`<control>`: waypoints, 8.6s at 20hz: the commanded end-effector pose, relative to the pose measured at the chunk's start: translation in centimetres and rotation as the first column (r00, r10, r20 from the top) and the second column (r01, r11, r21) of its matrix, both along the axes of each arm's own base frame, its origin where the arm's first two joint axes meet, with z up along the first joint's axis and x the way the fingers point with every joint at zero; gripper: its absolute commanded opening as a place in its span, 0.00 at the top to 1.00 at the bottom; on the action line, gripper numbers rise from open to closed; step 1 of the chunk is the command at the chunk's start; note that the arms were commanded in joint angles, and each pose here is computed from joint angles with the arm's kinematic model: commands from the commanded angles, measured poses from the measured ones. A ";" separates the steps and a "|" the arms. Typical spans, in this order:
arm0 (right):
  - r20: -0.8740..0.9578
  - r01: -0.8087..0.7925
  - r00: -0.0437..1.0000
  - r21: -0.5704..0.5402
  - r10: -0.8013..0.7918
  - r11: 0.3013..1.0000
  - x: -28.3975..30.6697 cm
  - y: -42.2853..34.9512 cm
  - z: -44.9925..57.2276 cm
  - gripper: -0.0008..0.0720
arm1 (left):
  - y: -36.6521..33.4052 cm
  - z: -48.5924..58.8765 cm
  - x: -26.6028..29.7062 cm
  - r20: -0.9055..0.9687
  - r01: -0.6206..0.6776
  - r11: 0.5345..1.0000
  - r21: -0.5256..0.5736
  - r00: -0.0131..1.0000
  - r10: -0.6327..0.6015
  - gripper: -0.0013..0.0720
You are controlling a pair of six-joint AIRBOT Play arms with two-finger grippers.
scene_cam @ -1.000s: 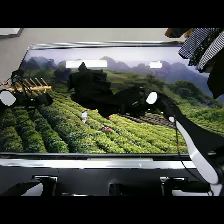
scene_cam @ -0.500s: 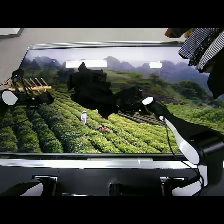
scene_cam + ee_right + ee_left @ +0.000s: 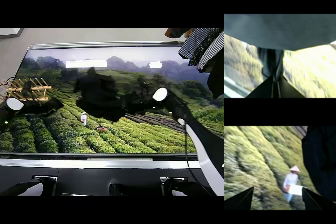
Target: Fold the clothes and pants, and hang the long-sleeved shirts on hangers.
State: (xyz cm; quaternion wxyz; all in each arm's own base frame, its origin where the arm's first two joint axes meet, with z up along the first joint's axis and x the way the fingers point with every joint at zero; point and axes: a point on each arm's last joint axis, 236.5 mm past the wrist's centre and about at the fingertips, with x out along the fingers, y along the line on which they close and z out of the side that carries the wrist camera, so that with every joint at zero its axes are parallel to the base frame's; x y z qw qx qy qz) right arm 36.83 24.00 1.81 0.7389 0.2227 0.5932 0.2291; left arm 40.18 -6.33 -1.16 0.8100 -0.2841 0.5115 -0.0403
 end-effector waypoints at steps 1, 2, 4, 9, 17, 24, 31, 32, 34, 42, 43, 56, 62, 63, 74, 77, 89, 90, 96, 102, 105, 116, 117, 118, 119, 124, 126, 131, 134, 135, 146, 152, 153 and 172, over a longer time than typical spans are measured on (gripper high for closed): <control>-0.055 0.007 0.998 -0.073 -0.011 0.997 -3.8 -2.3 3.1 0.94 | -6.9 -1.4 0.2 0.013 0.063 0.977 -0.202 0.998 -0.061 0.01; -0.042 0.012 0.999 -0.065 -0.015 0.998 -4.1 -2.3 4.0 0.94 | -9.0 -2.0 0.0 0.011 0.095 0.969 -0.226 0.995 -0.095 0.01; -0.028 0.027 0.999 -0.054 -0.029 0.998 -4.4 -2.4 5.2 0.94 | -12.5 -3.8 -0.8 -0.013 0.140 0.962 -0.233 0.989 -0.147 0.01; -0.057 0.007 0.998 -0.058 -0.010 0.998 -5.6 -2.5 5.5 0.94 | -17.3 -6.2 -1.6 -0.016 0.183 0.959 -0.216 0.981 -0.191 0.01; 0.483 0.220 0.850 0.036 -0.210 0.975 5.1 -4.6 19.3 0.94 | -12.3 11.3 6.2 0.319 0.246 0.947 -0.208 0.932 -0.172 0.96; 0.867 0.100 0.448 0.192 -0.217 0.976 -1.9 -6.5 46.1 0.94 | -5.5 44.2 -1.4 0.828 0.199 0.966 0.163 0.505 -0.244 0.96; 0.942 -0.003 0.301 0.158 -0.150 0.987 -18.3 -9.7 51.6 0.94 | -4.2 54.1 -17.1 0.942 0.064 0.980 0.187 0.271 -0.197 0.96; 0.949 0.000 0.261 0.185 -0.178 0.983 -19.6 -10.4 52.8 0.94 | -3.5 54.5 -18.0 0.947 0.031 0.985 0.168 0.273 -0.170 0.96; 0.945 0.029 0.206 0.254 -0.255 0.967 -20.6 -11.8 54.6 0.94 | -2.5 54.8 -19.0 0.952 -0.013 0.991 0.132 0.282 -0.123 0.96; 0.913 0.313 0.231 0.256 -0.335 0.915 -1.4 -12.7 50.7 0.94 | -3.5 41.9 -7.2 0.776 0.094 0.995 0.043 0.624 -0.093 0.95; 0.907 0.348 0.227 0.265 -0.355 0.899 3.1 -12.3 49.2 0.94 | -3.6 38.5 -4.6 0.724 0.098 0.995 0.025 0.684 -0.086 0.96; 0.266 0.385 0.891 -0.013 -0.368 0.923 22.4 -1.1 4.0 0.84 | -5.4 2.7 11.9 0.159 0.042 0.998 -0.037 0.987 -0.036 0.87; 0.151 -0.051 0.984 -0.293 0.099 0.955 12.3 -4.6 6.5 0.13 | 3.2 7.2 11.2 0.167 -0.015 0.999 -0.028 0.986 0.019 0.05; 0.156 -0.040 0.984 -0.301 0.091 0.953 11.6 -6.7 8.3 0.13 | 6.0 8.4 10.6 0.187 -0.032 0.999 -0.004 0.982 0.032 0.05; -0.157 0.144 0.980 0.118 -0.125 0.982 -7.8 -0.3 -2.8 0.13 | 15.0 -2.9 -4.3 -0.148 -0.252 0.966 -0.059 0.959 0.241 0.06; -0.228 0.166 0.965 0.143 -0.131 0.976 -12.4 4.4 -6.6 0.13 | 14.5 -4.0 -5.2 -0.165 -0.219 0.974 -0.055 0.964 0.208 0.06; -0.292 0.166 0.952 0.243 -0.091 0.956 -14.8 14.9 -11.0 0.71 | 14.1 -4.0 -5.5 -0.174 -0.200 0.978 -0.061 0.967 0.187 0.06; -0.271 0.153 0.959 0.250 -0.083 0.956 -14.4 14.6 -10.2 0.91 | 13.8 -4.1 -5.8 -0.187 -0.189 0.980 -0.069 0.967 0.173 0.06; -0.281 0.164 0.951 0.101 -0.130 0.981 -12.2 5.3 -6.5 0.94 | 11.5 -6.4 -7.6 -0.244 -0.045 0.994 -0.104 0.970 0.018 0.06; -0.270 0.130 0.957 0.089 -0.102 0.988 -12.7 2.8 -4.4 0.94 | 6.0 -8.2 -7.7 -0.269 0.118 0.983 -0.143 0.951 -0.154 0.06; -0.285 0.122 0.954 0.087 -0.093 0.989 -13.1 2.8 -4.4 0.94 | 2.8 -9.0 -8.2 -0.292 0.207 0.966 -0.157 0.924 -0.245 0.06; -0.078 0.258 0.965 0.136 -0.250 0.956 -3.9 -0.4 1.7 0.94 | -4.6 -2.7 -3.6 -0.119 0.284 0.903 -0.322 0.934 -0.336 0.96; -0.011 0.287 0.957 0.159 -0.289 0.945 -1.4 -1.8 4.3 0.94 | -4.7 0.0 -1.6 -0.048 0.313 0.897 -0.313 0.938 -0.344 0.96; 0.061 0.297 0.948 0.190 -0.313 0.936 0.8 -2.9 7.4 0.94 | -4.9 3.6 0.4 0.044 0.349 0.890 -0.293 0.935 -0.352 0.96; 0.154 0.288 0.933 0.225 -0.325 0.931 2.8 -3.9 11.3 0.94 | -4.9 7.6 2.4 0.141 0.379 0.889 -0.256 0.925 -0.353 0.96; 0.634 0.109 0.734 0.245 -0.245 0.963 3.7 -5.7 32.9 0.94 | -5.1 34.6 4.5 0.662 0.421 0.902 0.097 0.649 -0.374 0.96; 0.762 0.060 0.607 0.236 -0.223 0.970 0.5 -6.4 40.8 0.94 | -5.6 43.9 0.5 0.782 0.375 0.902 0.214 0.487 -0.388 0.96; 0.921 0.012 0.318 0.233 -0.225 0.972 -13.1 -9.3 52.6 0.94 | -5.8 57.0 -12.7 0.934 0.172 0.945 0.277 0.185 -0.307 0.96; 0.932 0.036 0.259 0.254 -0.254 0.967 -19.4 -11.1 54.1 0.94 | -2.9 59.1 -18.0 0.957 -0.037 0.967 0.252 0.158 -0.243 0.96; 0.927 0.055 0.247 0.279 -0.284 0.959 -20.7 -11.8 54.5 0.94 | -1.7 59.3 -19.1 0.961 -0.100 0.967 0.235 0.171 -0.216 0.96; 0.740 0.281 0.559 0.256 -0.374 0.925 2.7 -10.8 43.1 0.94 | 2.2 43.6 -1.1 0.794 -0.056 0.972 0.230 0.589 -0.154 0.96; 0.587 0.396 0.684 0.201 -0.434 0.896 21.7 -9.0 24.4 0.94 | 0.6 23.9 18.7 0.665 -0.018 0.969 0.248 0.730 -0.157 0.96; 0.566 0.415 0.695 0.189 -0.444 0.890 23.6 -8.9 21.2 0.94 | 0.6 20.6 20.9 0.651 -0.033 0.970 0.241 0.747 -0.137 0.96; 0.058 0.137 0.990 -0.273 -0.126 0.952 6.4 -17.0 8.2 0.16 | 7.2 10.5 6.2 0.046 -0.012 1.000 0.029 0.999 0.011 0.00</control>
